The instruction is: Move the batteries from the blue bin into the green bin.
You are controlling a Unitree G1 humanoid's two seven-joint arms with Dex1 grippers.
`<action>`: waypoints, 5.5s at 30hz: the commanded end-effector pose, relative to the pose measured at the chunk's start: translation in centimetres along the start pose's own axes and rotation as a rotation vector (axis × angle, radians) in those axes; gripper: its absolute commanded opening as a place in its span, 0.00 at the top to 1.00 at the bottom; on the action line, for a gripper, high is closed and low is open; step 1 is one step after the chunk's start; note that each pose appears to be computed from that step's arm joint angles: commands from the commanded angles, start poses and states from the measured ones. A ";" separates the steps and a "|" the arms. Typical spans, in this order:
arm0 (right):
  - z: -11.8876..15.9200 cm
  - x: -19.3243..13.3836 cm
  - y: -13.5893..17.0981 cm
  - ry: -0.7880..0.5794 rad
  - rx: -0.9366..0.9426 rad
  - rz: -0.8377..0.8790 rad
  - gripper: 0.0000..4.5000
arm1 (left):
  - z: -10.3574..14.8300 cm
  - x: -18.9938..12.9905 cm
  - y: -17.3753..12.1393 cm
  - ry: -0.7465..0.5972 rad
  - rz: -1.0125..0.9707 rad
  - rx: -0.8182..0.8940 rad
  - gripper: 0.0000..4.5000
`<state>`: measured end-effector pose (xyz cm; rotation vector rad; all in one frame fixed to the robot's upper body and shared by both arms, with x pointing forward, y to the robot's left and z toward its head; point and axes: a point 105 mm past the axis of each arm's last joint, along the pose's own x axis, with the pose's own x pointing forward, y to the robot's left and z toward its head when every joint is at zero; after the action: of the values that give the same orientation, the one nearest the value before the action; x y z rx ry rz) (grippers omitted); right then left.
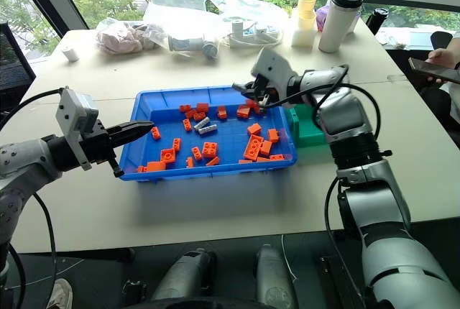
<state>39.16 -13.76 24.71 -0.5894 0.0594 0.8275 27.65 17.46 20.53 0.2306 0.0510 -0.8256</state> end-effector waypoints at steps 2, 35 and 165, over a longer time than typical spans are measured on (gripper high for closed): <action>-1.8 -4.0 -2.3 0.095 0.038 -0.187 0.99 | 0.8 0.6 -0.1 -0.035 -0.024 0.032 1.00; 1.0 7.7 13.1 -0.014 -0.078 0.485 0.01 | 2.0 -1.5 2.8 -0.011 0.049 0.116 1.00; -1.1 -2.4 -1.9 0.035 0.119 -0.234 0.01 | 1.8 1.6 1.5 -0.051 -0.034 0.126 1.00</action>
<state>39.53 -18.49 23.00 -0.4945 0.1624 0.5351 30.12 16.40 21.09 0.2971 0.0002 -0.8910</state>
